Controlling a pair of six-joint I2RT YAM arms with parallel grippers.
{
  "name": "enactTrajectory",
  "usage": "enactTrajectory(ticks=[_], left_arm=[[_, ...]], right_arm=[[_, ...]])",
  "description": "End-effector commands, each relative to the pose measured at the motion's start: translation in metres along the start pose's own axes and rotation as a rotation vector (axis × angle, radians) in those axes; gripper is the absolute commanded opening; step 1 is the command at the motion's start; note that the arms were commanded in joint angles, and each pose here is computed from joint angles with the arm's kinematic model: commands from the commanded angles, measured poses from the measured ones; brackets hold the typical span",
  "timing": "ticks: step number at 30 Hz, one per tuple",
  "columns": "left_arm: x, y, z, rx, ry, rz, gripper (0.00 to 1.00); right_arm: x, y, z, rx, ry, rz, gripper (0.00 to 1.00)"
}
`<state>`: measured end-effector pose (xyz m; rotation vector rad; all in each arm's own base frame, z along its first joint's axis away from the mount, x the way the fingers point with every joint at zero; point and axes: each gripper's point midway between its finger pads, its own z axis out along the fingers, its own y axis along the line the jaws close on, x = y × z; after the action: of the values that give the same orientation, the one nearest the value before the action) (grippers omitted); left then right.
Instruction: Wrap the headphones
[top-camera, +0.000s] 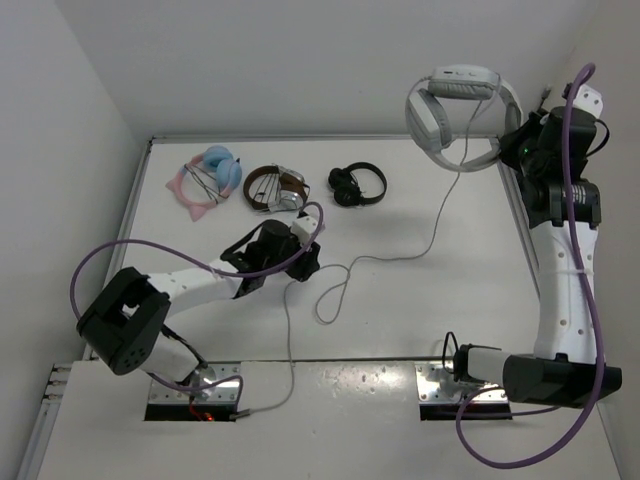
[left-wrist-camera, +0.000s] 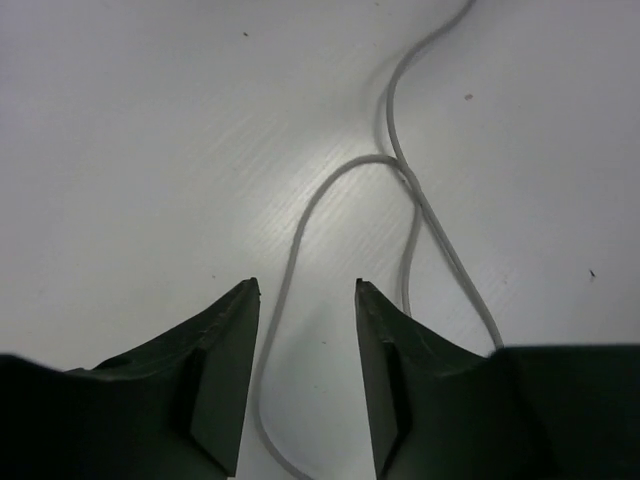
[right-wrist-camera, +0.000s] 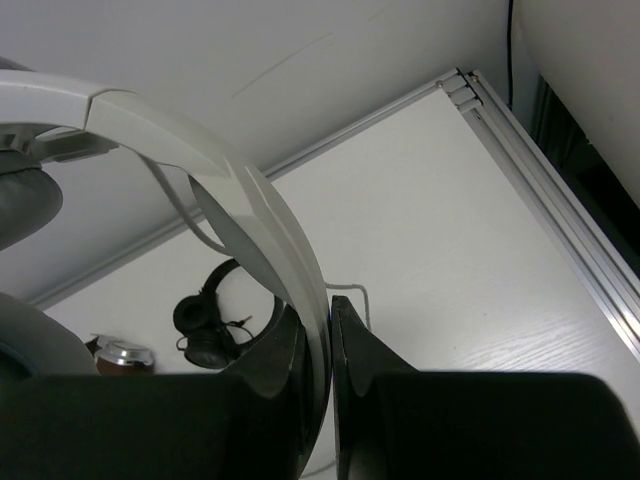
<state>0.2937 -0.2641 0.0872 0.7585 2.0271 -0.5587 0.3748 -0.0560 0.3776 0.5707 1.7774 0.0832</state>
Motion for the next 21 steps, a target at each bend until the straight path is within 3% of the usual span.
enactTrajectory(ticks=[1, 3, 7, 16, 21], left_arm=[[0.014, -0.04, -0.008, 0.146, 0.039, -0.009, 0.47], [0.03, -0.056, -0.006, 0.181, 0.093, 0.019, 0.4], [0.041, -0.073, 0.005, 0.215, 0.15, 0.041, 0.4], [0.054, -0.123, 0.012, 0.465, 0.244, 0.216, 0.41], [0.079, -0.13, -0.013, 0.644, 0.262, 0.454, 0.46]], right_arm=[[-0.032, 0.012, -0.01, -0.048, -0.123, 0.057, 0.0], [-0.033, 0.012, -0.01, -0.049, -0.123, 0.067, 0.0], [-0.035, 0.013, -0.01, -0.052, -0.131, 0.068, 0.0], [-0.032, 0.012, -0.006, -0.048, -0.121, 0.066, 0.0], [-0.03, 0.01, -0.006, -0.046, -0.112, 0.067, 0.0]])
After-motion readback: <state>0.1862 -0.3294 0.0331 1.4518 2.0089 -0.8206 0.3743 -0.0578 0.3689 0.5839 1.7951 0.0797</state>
